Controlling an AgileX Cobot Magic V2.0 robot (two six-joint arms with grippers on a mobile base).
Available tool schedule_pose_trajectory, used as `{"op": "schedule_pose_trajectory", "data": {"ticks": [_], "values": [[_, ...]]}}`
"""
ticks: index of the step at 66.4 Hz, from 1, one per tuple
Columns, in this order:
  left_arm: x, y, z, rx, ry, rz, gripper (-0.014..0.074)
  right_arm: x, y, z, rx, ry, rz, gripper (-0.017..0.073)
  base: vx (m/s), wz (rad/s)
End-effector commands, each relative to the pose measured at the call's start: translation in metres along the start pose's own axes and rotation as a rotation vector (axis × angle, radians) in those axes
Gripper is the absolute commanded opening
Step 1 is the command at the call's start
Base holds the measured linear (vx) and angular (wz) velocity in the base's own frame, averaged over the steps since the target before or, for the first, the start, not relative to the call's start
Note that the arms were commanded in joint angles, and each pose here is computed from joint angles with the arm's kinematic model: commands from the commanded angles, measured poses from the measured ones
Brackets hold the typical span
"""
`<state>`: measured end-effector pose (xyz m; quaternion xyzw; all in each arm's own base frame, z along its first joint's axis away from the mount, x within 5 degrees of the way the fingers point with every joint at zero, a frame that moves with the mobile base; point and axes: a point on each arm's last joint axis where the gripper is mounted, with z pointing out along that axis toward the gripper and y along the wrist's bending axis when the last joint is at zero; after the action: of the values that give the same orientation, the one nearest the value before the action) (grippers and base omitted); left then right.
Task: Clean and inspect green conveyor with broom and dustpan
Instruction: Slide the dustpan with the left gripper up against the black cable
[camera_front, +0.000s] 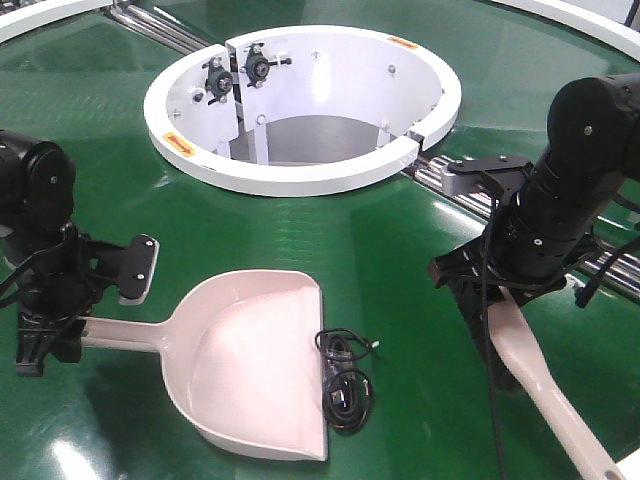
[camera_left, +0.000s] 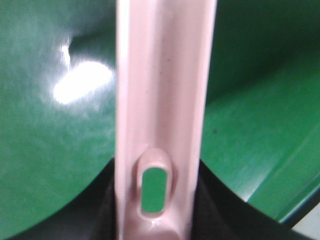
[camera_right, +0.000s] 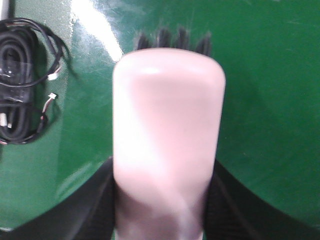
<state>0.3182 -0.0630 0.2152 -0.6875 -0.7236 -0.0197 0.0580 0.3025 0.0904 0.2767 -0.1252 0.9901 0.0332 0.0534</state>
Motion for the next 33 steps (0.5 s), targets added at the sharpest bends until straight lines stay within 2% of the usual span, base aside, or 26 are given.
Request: {"op": "schedule_pose_trajectory", "data": {"ticks": [1,33], "values": [[-0.0063,-0.0057,-0.0179,-0.021,-0.033,-0.003,-0.0024,0.0071,0.0008,-0.0224,-0.002,-0.021,-0.013,-0.0006,0.0,0.0],[-0.0074,-0.006,-0.018,-0.021,-0.034,0.0,-0.0024,0.0071,0.0008,-0.0224,-0.002,-0.021,-0.013,-0.0006,0.0,0.0]]}}
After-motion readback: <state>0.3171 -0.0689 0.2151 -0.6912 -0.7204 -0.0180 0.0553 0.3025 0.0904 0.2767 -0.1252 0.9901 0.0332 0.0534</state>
